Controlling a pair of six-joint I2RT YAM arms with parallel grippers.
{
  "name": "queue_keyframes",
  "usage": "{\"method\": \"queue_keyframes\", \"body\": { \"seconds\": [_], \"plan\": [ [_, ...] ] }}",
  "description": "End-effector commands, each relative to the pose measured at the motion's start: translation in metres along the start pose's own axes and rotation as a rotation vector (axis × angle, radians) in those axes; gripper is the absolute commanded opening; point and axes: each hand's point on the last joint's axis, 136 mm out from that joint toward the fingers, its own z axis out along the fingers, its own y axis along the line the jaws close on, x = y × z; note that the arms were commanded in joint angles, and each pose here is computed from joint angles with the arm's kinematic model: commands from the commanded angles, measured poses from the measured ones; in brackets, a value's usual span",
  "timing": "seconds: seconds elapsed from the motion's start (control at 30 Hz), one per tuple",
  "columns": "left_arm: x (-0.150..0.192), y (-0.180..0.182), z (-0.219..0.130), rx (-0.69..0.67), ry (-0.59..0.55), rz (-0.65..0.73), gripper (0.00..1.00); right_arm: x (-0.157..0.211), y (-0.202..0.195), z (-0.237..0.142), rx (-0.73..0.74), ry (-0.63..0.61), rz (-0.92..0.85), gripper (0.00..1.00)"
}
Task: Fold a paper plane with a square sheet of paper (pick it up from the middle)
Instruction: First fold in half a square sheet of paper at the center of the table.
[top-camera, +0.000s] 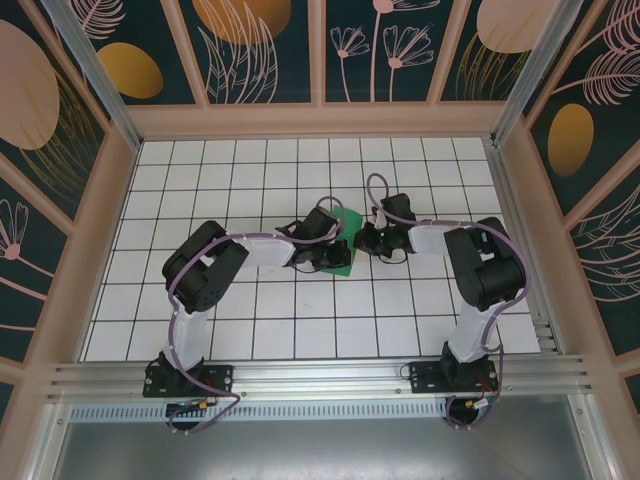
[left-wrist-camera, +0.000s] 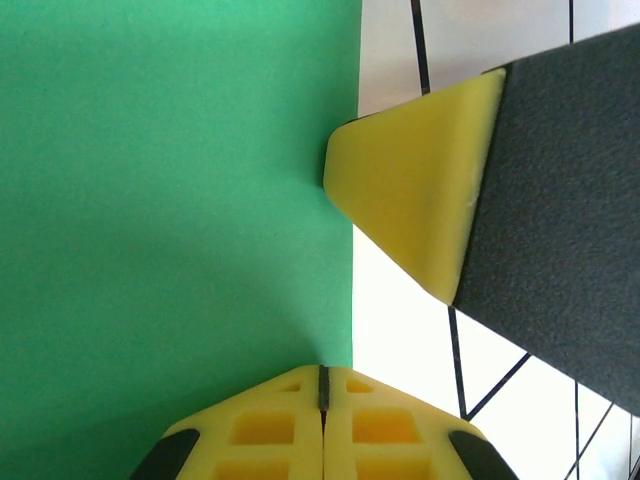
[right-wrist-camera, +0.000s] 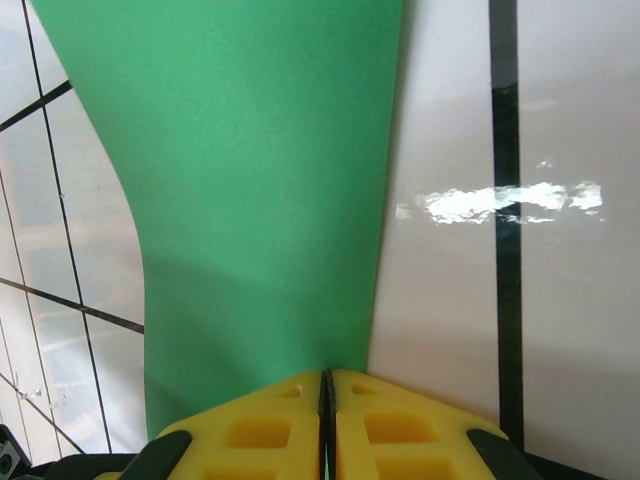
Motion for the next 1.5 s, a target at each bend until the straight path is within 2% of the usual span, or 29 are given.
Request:
{"method": "queue_keyframes", "body": {
  "seconds": [0.0,1.47],
  "plan": [
    [0.022,0.032,0.009,-0.114,0.072,-0.018,0.06,-0.012,-0.011,0.002,0.031,-0.014,-0.005,0.11],
    [0.035,0.041,0.009,-0.119,0.099,-0.02,0.05,-0.11,-0.024,0.009,0.094,-0.155,-0.022,0.11]
  ]
}}
